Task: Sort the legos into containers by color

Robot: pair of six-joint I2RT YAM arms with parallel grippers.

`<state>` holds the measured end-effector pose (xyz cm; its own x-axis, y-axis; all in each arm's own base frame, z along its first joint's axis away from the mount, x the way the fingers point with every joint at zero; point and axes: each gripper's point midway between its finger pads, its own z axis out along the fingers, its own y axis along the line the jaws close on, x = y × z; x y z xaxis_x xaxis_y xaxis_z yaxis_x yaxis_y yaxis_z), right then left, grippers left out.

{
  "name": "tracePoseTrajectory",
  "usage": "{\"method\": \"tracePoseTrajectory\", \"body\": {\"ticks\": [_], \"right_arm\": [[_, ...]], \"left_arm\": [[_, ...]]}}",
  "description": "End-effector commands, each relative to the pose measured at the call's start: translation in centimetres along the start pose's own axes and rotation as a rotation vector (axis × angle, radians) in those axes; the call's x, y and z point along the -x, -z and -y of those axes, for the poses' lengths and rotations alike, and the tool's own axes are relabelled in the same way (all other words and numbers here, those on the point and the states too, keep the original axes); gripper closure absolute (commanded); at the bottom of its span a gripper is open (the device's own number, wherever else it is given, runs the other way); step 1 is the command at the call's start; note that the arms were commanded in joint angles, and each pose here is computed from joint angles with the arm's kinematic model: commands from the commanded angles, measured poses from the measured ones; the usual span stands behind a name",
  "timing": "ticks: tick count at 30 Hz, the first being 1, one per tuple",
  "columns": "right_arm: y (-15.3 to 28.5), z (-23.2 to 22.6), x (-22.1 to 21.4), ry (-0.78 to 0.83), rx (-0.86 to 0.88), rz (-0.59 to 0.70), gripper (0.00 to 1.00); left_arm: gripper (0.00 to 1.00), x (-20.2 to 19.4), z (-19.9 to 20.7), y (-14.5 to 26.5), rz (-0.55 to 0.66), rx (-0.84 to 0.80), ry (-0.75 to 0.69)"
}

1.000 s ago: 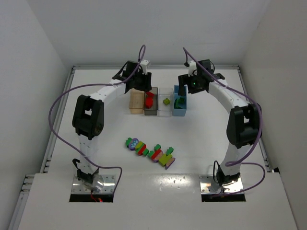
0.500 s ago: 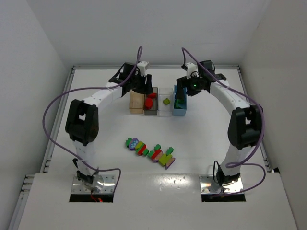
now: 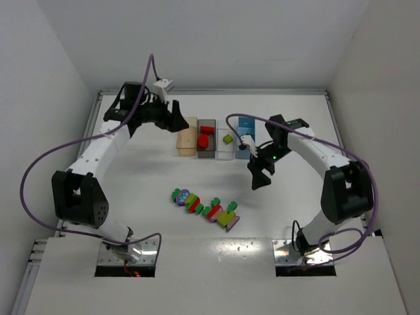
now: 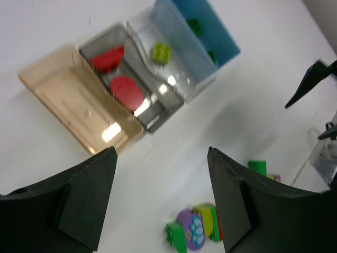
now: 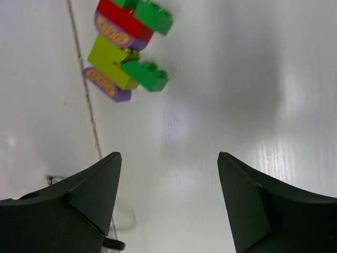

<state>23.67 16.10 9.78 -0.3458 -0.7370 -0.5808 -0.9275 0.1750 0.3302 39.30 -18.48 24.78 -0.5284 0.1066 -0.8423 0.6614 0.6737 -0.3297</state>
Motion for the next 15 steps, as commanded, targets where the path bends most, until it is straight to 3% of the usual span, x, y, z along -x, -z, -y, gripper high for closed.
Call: {"method": "tracePoseTrajectory", "body": {"ticks": [1, 5, 6, 7, 9, 11, 15], "right_arm": [[0.4, -0.9, 0.8, 0.218, 0.031, 0.001, 0.26], [0.5, -0.4, 1.8, 0.219, 0.024, 0.005, 0.26], [0.5, -0.4, 1.8, 0.207, 0.024, 0.005, 0.26], [0.3, -0.3, 1.7, 0.2, 0.031, 0.001, 0.26], [0.5, -0.4, 1.8, 0.199, 0.032, 0.0, 0.26], [0.3, -0.4, 1.6, 0.18, 0.039, -0.004, 0.26], [0.1, -0.2, 1.4, 0.144, 0.034, -0.012, 0.26]], "left_arm": [[0.25, -3.5, 1.3, 2.3, -0.096, -0.061, 0.013], [0.27, -9.2, 1.8, 4.8, -0.193, -0.009, -0.056], [0.27, -10.3, 2.3, 4.9, -0.23, -0.026, -0.185], [0.24, -12.4, 2.3, 5.8, -0.316, -0.009, -0.226], [0.22, -14.8, 2.2, 6.7, -0.415, -0.075, -0.4], [0.22, -18.2, 2.5, 8.1, -0.547, -0.153, -0.428], [0.22, -21.1, 2.6, 9.2, -0.632, -0.312, -0.574]]}}
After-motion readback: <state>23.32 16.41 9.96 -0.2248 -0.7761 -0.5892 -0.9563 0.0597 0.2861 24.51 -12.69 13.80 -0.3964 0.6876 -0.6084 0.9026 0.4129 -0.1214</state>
